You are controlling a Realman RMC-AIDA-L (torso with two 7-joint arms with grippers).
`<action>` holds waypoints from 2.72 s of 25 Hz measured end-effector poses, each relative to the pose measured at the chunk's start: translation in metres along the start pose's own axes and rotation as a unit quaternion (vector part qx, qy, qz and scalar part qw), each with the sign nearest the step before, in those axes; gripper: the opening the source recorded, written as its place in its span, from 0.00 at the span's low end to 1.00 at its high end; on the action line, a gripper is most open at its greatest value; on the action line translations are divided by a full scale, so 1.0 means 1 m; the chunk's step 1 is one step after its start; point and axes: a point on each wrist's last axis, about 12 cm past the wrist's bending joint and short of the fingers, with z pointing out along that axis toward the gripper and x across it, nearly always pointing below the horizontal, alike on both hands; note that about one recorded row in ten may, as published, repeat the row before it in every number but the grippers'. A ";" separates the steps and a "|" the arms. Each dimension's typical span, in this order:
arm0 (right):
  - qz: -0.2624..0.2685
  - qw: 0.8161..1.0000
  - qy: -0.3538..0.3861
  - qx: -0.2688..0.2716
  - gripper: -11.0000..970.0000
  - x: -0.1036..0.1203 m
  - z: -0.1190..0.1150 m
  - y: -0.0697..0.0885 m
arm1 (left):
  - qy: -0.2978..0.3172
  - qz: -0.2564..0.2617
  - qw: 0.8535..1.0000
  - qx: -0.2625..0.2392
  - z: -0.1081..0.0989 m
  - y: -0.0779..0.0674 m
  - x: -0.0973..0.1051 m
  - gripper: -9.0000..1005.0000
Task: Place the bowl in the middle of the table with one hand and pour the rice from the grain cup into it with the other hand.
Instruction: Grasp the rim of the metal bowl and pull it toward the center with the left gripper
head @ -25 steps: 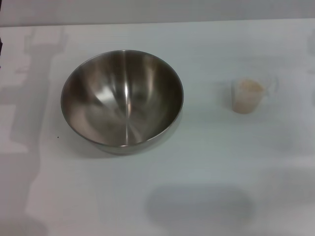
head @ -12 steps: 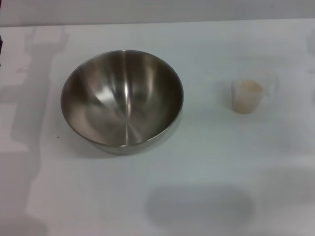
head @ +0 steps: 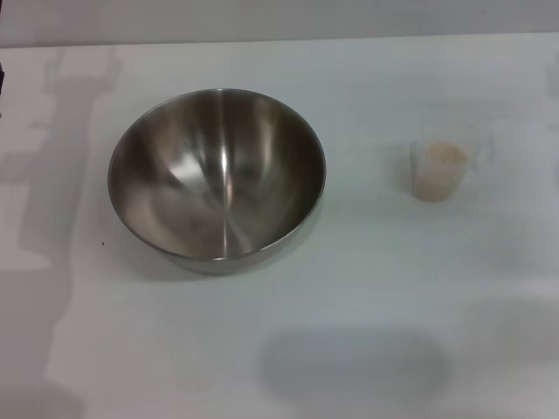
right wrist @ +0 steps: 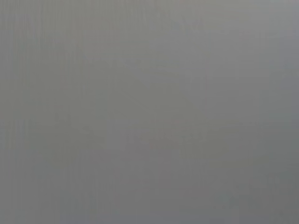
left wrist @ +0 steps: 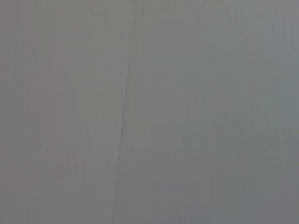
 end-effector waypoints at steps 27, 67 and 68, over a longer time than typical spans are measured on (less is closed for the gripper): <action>-0.001 1.000 0.001 -0.001 0.70 0.000 -0.001 0.000 | 0.051 -0.018 0.998 0.007 0.014 -0.007 0.001 0.84; 0.010 1.000 -0.016 -0.009 0.70 -0.007 0.010 0.007 | 0.540 -0.008 0.829 0.143 -0.007 -0.034 -0.120 0.84; 0.010 1.000 -0.019 -0.009 0.70 -0.007 0.011 0.008 | 0.552 -0.013 0.819 0.155 -0.010 -0.036 -0.118 0.84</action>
